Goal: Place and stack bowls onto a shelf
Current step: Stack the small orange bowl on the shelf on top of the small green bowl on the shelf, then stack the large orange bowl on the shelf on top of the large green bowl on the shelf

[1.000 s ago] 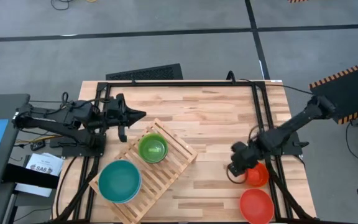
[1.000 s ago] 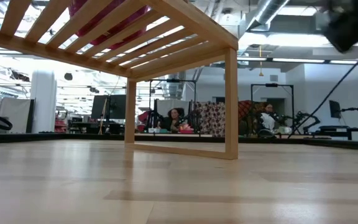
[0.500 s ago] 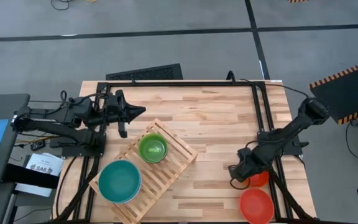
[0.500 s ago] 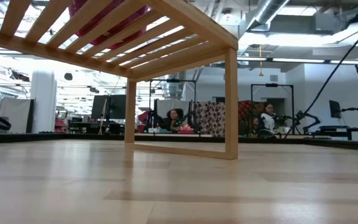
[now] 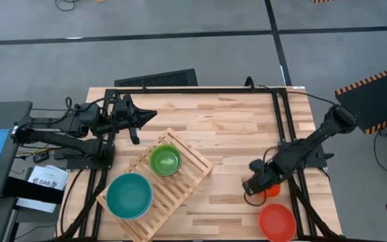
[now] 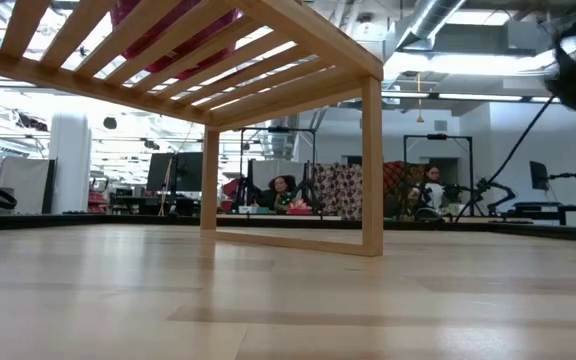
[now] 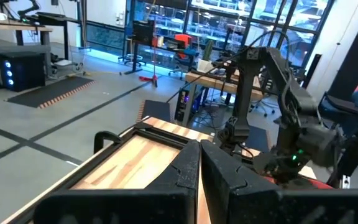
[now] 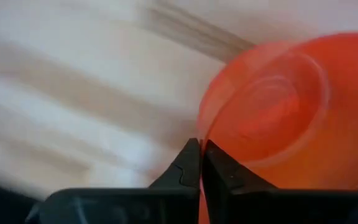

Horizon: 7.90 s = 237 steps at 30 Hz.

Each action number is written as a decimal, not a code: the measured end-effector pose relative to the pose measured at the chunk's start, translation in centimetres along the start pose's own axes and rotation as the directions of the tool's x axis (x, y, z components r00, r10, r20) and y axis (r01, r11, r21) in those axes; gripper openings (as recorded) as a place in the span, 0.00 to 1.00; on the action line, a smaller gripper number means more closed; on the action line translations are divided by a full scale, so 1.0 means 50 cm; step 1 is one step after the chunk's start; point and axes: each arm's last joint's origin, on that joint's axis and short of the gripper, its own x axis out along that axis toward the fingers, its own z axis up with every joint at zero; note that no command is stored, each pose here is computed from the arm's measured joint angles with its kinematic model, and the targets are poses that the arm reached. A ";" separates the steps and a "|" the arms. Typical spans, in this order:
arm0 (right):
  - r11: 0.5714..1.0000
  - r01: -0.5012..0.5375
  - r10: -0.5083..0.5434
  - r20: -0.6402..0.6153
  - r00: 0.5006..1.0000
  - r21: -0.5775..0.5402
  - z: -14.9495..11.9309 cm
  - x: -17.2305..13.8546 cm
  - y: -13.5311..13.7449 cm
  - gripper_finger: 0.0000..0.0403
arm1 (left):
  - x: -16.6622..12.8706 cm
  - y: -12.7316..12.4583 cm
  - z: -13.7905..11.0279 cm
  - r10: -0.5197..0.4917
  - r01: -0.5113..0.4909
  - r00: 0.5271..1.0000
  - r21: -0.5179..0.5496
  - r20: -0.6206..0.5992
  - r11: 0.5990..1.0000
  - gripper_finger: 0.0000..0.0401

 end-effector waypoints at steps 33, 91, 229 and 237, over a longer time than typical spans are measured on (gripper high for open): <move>-0.270 0.502 0.606 0.260 0.752 -0.822 0.204 -0.432 0.424 0.07 | -0.001 0.012 0.002 0.209 -0.207 0.977 -0.040 0.037 0.977 0.00; -0.058 0.172 0.154 0.161 0.975 -0.983 0.292 -0.375 0.340 0.54 | 0.001 0.017 -0.018 0.259 -0.260 0.965 -0.015 -0.044 0.966 0.00; 0.531 -0.539 0.763 0.093 0.639 -0.654 0.058 -0.328 0.390 0.06 | -0.058 -0.107 0.079 0.143 -0.072 0.958 0.272 -0.249 0.959 0.00; 0.449 -0.585 0.856 0.137 0.499 -0.676 0.080 -0.314 0.541 0.06 | -0.063 -0.109 0.084 0.037 0.026 0.961 0.222 -0.274 0.975 0.00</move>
